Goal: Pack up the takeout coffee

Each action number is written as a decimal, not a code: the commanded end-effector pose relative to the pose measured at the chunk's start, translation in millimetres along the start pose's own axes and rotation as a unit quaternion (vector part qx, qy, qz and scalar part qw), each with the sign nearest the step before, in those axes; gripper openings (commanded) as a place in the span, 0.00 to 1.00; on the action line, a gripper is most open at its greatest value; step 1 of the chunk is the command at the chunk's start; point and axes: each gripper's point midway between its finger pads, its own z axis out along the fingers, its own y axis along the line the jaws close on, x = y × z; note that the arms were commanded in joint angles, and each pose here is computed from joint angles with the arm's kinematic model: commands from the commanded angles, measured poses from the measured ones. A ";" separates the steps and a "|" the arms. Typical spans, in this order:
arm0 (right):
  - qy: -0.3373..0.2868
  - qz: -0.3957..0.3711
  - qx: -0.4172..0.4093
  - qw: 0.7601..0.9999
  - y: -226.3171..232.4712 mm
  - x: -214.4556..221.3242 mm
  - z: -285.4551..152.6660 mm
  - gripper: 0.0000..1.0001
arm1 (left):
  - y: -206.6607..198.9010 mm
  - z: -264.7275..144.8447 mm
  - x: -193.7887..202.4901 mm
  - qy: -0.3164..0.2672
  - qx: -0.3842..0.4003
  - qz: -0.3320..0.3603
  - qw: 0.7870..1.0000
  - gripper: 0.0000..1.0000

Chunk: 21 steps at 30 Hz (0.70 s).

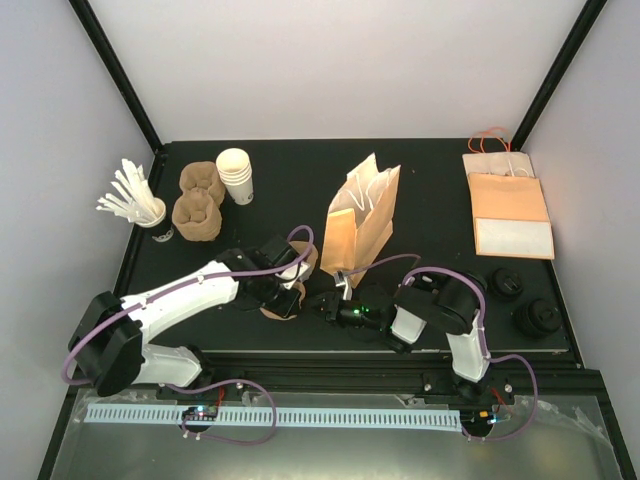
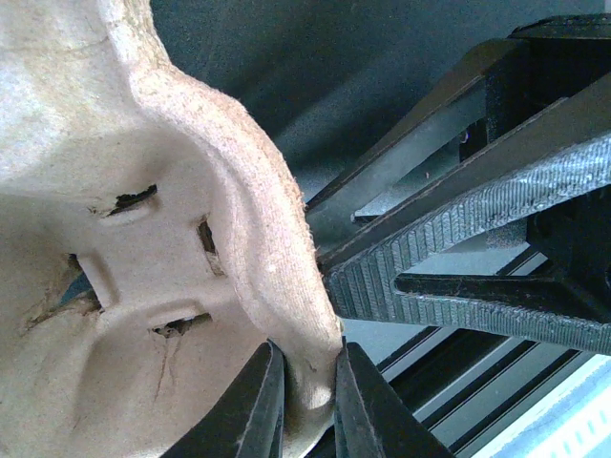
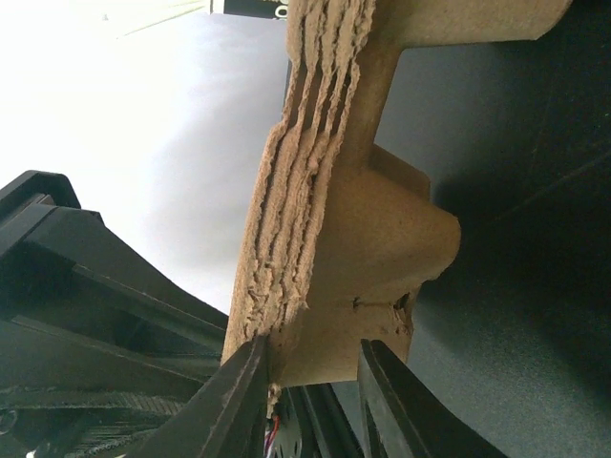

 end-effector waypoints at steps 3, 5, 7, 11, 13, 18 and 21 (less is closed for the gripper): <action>-0.010 -0.027 -0.053 0.998 30.9 -3.9 -0.1 0.29 | -31.0 -13.9 -17.5 -0.031 0.076 0.015 0.997 0.09; -0.013 -0.023 -0.051 0.998 29.9 -4.5 -1.7 0.29 | -29.2 -13.2 -16.8 -0.029 0.074 0.012 0.997 0.09; -0.019 -0.019 -0.051 0.998 30.8 -6.2 -4.0 0.29 | -27.8 -12.4 -16.3 -0.029 0.075 0.010 0.997 0.09; -0.030 -0.013 -0.051 0.998 33.0 -9.3 -9.1 0.29 | -28.9 -18.8 -17.2 -0.044 0.085 0.009 0.995 0.09; -0.032 -0.014 -0.054 0.998 35.9 -10.0 -9.8 0.28 | -29.4 -18.8 -17.0 -0.047 0.091 0.006 0.995 0.09; -0.032 -0.011 -0.064 0.997 43.2 -11.5 -8.5 0.28 | -29.0 -17.3 -15.0 -0.047 0.100 0.002 0.994 0.09; -0.034 -0.007 -0.068 0.997 45.6 -12.8 -8.7 0.26 | -28.5 -18.0 -14.9 -0.049 0.101 0.001 0.994 0.09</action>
